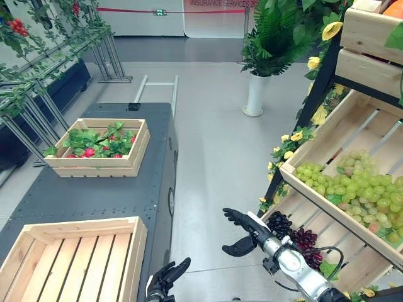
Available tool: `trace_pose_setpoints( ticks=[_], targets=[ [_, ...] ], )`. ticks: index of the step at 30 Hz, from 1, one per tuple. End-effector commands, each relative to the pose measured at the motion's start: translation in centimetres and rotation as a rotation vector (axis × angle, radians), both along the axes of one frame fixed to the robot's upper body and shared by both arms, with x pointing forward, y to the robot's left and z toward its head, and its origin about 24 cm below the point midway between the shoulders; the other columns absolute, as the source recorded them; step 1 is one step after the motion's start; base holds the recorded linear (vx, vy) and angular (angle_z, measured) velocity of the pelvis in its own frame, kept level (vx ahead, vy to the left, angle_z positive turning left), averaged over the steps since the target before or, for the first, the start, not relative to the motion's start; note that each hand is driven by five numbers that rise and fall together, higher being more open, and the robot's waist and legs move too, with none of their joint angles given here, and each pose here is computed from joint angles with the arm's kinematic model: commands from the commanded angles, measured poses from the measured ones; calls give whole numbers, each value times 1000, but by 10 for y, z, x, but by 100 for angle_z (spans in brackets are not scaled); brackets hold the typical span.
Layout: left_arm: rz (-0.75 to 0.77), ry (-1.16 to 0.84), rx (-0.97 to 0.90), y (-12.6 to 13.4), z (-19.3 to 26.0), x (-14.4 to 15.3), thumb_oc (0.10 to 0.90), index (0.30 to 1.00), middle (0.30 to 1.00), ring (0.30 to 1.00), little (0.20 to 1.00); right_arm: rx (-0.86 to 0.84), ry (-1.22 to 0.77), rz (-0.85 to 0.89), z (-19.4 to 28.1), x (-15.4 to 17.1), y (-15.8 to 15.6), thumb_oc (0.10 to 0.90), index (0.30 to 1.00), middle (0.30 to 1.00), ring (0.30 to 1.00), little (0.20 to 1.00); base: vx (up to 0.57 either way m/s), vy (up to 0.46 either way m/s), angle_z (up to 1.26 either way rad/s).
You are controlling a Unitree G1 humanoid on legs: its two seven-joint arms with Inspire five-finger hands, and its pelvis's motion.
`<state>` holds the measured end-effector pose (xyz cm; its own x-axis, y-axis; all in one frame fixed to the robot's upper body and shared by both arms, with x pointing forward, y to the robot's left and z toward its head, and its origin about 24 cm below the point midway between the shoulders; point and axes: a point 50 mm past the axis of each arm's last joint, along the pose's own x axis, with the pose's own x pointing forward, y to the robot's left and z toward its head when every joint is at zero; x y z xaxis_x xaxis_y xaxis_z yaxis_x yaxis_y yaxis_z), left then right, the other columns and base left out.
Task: Pick up the fruits from the basket on one side to the basket on the other side
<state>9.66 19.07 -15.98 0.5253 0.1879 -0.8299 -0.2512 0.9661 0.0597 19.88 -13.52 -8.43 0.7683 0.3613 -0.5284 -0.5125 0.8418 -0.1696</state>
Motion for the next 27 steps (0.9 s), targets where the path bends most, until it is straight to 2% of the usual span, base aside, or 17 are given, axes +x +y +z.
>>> trace_pose_setpoints(
  ticks=[1, 5, 6, 11, 14, 16, 20, 27],
  targets=[
    [-188, -77, 72, -8, 7, 25, 800, 900, 900, 900, 900, 118, -28, -64, 10, 20, 9, 800, 900, 900, 900, 900, 12, -13, 25],
    [-288, -27, 112, -8, 4, 21, 800, 900, 900, 900, 900, 22, 191, -134, -33, -10, -12, 800, 900, 900, 900, 900, 28, -7, 25],
    [-320, -18, 132, -9, 3, 19, 800, 900, 900, 900, 900, -49, 295, -202, -48, -25, -26, 800, 900, 900, 900, 900, 28, -17, 23],
    [-270, -31, 148, -3, 4, 18, 800, 900, 900, 900, 900, -97, 453, -253, -67, -58, -43, 800, 900, 900, 900, 900, 26, -27, 17],
    [-315, -19, 161, 0, 3, 15, 800, 900, 900, 900, 900, -93, 506, -243, -74, -75, -44, 800, 900, 900, 900, 900, 12, -31, 21],
    [-354, -4, 178, 1, 2, 11, 800, 900, 900, 900, 900, -104, 527, -249, -76, -82, -47, 800, 900, 900, 900, 900, 4, -29, 17],
    [-328, -1, 185, 4, 2, 11, 800, 900, 900, 900, 900, -128, 542, -254, -76, -84, -55, 800, 900, 900, 900, 900, -3, -15, 13],
    [-404, -27, 192, -1, 5, 23, 800, 900, 900, 900, 900, -104, 510, -217, -73, -73, -49, 800, 900, 900, 900, 900, 2, -14, 6]
  ],
)
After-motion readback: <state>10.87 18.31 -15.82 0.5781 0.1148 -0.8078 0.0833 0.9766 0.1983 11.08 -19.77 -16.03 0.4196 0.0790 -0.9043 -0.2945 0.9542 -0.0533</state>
